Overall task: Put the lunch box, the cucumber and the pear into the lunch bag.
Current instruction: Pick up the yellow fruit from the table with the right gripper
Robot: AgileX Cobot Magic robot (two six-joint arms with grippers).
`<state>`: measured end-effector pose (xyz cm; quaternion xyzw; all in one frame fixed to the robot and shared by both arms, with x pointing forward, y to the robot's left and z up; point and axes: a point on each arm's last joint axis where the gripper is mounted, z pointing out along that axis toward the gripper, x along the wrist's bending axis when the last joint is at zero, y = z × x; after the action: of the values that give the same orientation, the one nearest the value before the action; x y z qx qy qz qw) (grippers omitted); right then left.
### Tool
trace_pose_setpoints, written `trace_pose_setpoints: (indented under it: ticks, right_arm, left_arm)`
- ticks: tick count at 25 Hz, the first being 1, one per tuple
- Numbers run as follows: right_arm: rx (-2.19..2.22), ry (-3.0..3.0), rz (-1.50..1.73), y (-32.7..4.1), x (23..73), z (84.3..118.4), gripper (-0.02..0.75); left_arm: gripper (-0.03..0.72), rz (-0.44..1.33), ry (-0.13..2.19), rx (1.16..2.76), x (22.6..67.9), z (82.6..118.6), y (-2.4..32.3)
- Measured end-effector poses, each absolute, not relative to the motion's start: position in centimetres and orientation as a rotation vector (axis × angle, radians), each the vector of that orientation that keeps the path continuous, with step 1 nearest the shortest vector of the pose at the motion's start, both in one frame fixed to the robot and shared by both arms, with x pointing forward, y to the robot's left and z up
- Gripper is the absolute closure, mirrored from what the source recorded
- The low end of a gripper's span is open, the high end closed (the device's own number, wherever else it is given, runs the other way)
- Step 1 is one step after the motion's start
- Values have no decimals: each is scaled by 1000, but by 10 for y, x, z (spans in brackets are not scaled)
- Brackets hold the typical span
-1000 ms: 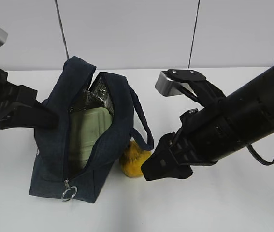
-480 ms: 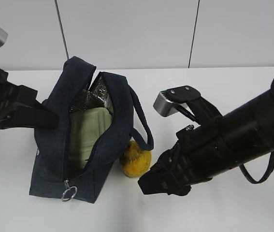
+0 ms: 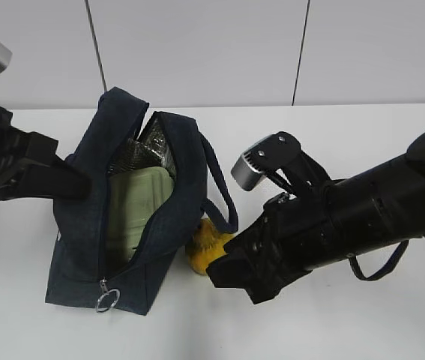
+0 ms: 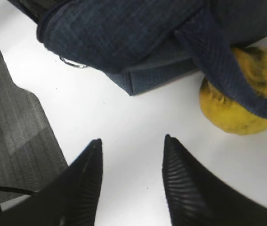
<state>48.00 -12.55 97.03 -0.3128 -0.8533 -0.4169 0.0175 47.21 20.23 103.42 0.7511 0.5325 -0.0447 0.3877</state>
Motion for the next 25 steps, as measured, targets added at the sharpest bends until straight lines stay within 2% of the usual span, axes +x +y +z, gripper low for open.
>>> trace_pose_setpoints:
  ticks: [7,16,25]
  right_arm:
    - [-837,-2778,-1349,-125,485,968,381]
    - [-805,-2909,-1323,-126,499,946,381]
    - [-689,-2805,-1394,-119,492,949,381]
  left_arm:
    - [703,-114,1355,1911,472,1034,202]
    - [703,-114,1355,1911,472,1034,202]
    - [703,-114,1355,1911,472,1034,202]
